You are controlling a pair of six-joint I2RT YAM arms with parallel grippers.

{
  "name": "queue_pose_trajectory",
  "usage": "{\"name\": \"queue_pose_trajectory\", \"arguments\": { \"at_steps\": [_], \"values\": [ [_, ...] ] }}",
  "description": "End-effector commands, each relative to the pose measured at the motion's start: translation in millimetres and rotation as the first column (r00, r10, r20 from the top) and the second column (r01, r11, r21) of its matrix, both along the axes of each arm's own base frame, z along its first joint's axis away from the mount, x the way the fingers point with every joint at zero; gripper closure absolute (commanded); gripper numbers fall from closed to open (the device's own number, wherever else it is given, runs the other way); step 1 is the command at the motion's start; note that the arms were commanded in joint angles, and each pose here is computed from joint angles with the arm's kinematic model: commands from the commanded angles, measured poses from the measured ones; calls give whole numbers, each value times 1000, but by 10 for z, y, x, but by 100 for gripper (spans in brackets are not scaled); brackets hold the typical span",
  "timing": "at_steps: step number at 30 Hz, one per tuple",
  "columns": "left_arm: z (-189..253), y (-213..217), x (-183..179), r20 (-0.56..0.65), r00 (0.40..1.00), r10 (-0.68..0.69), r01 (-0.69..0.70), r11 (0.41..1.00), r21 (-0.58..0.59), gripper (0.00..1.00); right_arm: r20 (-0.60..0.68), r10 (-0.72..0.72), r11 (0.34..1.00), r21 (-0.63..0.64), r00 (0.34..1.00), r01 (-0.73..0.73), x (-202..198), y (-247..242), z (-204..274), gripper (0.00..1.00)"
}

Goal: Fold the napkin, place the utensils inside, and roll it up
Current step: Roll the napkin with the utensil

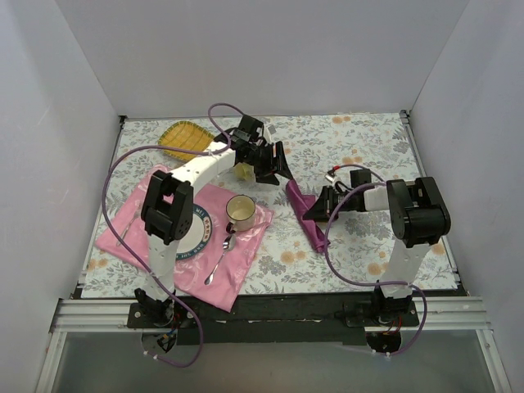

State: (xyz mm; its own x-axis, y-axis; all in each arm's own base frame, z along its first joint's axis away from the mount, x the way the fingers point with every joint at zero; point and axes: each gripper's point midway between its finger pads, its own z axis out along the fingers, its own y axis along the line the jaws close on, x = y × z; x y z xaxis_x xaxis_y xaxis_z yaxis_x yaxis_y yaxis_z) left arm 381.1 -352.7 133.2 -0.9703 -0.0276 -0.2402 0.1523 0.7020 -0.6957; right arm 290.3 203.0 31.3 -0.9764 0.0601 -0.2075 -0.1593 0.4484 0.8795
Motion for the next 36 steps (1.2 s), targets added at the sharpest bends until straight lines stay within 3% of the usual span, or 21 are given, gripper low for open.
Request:
{"name": "queue_pose_trajectory", "arguments": {
  "at_steps": [1,13,21,28,36],
  "values": [
    [93,-264,-201,11,996,-87,88,993,-82,44,-74,-25,999,24,997,27,-36,-106,-159,98],
    [-50,-675,-267,2,992,-122,121,978,-170,46,-111,-14,1000,21,994,16,29,-278,-374,94],
    [-238,-798,-117,-12,995,-97,93,977,-193,47,-80,-14,1000,-22,997,12,139,-341,-298,84],
    [-398,-836,105,-8,999,-33,31,984,-178,51,-8,-1,985,-175,1000,0,196,-481,-178,74],
    [-512,-701,213,-36,999,18,-24,988,-153,51,119,27,925,-381,993,20,95,-632,114,55]
  ]
}}
